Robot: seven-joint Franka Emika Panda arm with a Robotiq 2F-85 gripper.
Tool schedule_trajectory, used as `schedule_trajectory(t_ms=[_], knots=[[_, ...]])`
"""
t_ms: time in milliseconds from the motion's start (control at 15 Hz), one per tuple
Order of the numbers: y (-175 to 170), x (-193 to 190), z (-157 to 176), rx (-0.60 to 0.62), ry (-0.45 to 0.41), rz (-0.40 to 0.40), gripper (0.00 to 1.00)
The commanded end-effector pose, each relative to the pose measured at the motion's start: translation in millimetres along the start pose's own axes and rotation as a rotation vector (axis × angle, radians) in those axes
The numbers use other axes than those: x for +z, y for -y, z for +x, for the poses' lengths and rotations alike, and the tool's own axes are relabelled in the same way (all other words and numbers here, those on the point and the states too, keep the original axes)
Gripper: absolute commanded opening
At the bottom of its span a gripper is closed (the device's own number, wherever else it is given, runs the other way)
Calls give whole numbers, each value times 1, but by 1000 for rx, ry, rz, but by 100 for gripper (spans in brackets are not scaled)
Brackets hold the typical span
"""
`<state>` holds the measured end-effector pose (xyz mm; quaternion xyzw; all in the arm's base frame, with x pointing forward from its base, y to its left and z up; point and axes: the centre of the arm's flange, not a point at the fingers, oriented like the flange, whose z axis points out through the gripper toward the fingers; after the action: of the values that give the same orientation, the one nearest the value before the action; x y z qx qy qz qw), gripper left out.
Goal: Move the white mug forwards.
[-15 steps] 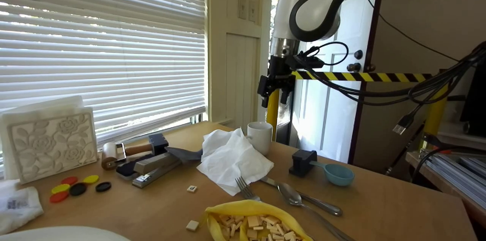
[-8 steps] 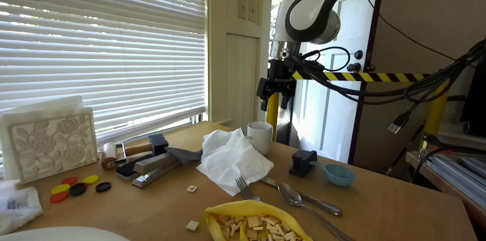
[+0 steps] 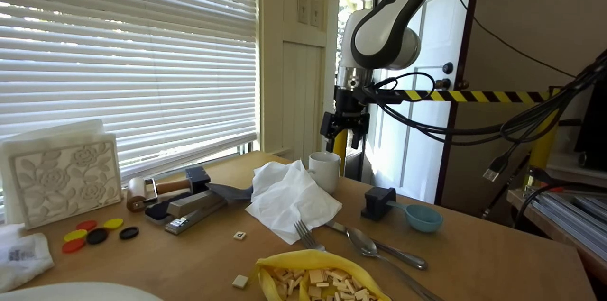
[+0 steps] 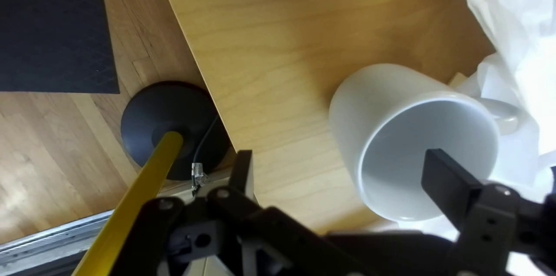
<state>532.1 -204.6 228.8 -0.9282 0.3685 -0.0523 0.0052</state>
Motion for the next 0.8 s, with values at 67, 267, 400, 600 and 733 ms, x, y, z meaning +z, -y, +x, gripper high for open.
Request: schedule_trajectory(t_ms=[67, 267, 400, 600, 733], knots=[[8, 20, 11, 16, -33, 32, 84], [9, 26, 13, 36, -28, 45, 56], [9, 30, 14, 52, -18, 52, 43], [9, 35, 13, 64, -12, 52, 19], [9, 33, 13, 68, -17, 46, 5]])
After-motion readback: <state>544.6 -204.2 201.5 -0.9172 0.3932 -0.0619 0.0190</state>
